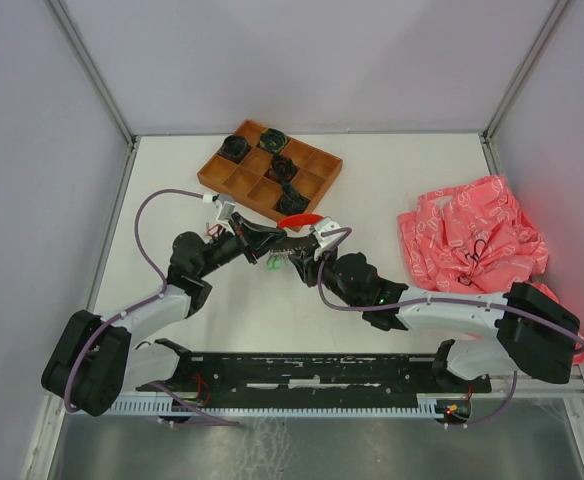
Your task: Put the keys on the keyring
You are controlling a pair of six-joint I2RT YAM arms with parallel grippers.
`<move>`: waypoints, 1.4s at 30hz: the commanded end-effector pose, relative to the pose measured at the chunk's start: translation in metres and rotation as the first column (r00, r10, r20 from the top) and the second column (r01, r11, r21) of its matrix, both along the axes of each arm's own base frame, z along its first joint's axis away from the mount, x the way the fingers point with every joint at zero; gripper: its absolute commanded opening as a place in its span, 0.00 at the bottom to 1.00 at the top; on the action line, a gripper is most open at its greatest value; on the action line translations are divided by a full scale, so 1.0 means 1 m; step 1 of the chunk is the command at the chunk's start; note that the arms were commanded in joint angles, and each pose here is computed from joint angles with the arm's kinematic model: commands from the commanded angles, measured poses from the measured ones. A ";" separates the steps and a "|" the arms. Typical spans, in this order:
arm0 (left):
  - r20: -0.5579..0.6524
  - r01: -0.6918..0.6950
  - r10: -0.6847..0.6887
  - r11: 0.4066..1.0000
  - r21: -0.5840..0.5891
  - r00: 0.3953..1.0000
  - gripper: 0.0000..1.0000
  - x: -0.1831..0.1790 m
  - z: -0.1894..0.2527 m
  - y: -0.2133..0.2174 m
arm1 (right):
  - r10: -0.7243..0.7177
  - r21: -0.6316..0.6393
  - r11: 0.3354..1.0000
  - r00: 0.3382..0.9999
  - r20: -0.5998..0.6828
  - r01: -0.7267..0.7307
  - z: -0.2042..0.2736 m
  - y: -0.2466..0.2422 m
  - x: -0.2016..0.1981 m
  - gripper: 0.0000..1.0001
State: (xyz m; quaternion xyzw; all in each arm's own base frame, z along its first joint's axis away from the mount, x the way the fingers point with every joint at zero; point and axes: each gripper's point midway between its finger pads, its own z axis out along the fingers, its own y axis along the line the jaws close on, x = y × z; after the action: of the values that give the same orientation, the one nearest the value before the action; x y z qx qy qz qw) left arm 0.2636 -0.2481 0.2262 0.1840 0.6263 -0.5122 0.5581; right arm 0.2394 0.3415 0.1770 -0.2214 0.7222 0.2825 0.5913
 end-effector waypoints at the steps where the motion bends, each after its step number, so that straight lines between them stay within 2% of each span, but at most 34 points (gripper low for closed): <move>1: 0.095 -0.006 0.014 0.997 -0.080 0.995 0.03 -0.004 0.036 0.002 | -0.025 0.033 0.999 0.999 0.033 0.024 0.011 0.002 0.005 0.28; 10: 0.092 -0.009 0.016 0.997 -0.082 0.996 0.03 -0.004 0.037 0.002 | -0.028 -0.004 1.000 0.999 0.041 0.028 0.005 -0.003 0.005 0.06; 12: 0.090 -0.008 0.016 0.997 -0.083 0.996 0.03 -0.004 0.037 0.002 | -0.019 -0.012 1.000 0.999 0.046 0.020 0.005 -0.004 0.004 0.04; 19: 0.069 -0.013 0.018 0.997 -0.075 0.997 0.03 -0.001 0.033 0.001 | 0.013 -0.078 0.997 0.997 0.070 -0.008 0.001 -0.008 0.000 0.05; 22: 0.058 -0.007 0.011 0.998 -0.069 0.998 0.03 -0.001 0.033 -0.001 | 0.038 -0.115 0.993 0.996 0.085 -0.028 -0.003 -0.007 -0.001 0.14; 27: 0.055 0.009 -0.005 0.997 -0.074 0.998 0.03 -0.003 0.034 -0.002 | 0.063 -0.144 0.988 0.992 0.110 -0.046 -0.003 -0.007 -0.002 0.19; 39: 0.057 0.025 -0.020 0.996 -0.080 0.998 0.03 -0.006 0.036 -0.005 | 0.077 -0.109 0.992 0.989 0.124 -0.064 0.004 -0.001 -0.002 0.19; 42: 0.056 0.027 -0.022 0.996 -0.084 0.998 0.03 -0.007 0.037 -0.005 | 0.076 -0.103 0.993 0.989 0.126 -0.063 0.004 0.000 -0.002 0.16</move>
State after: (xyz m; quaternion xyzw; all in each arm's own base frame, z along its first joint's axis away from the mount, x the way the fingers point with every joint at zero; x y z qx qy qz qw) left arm 0.2602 -0.2510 0.2232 0.1748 0.6350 -0.5179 0.5459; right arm 0.2375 0.3343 0.1591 -0.3046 0.7112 0.2266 0.5916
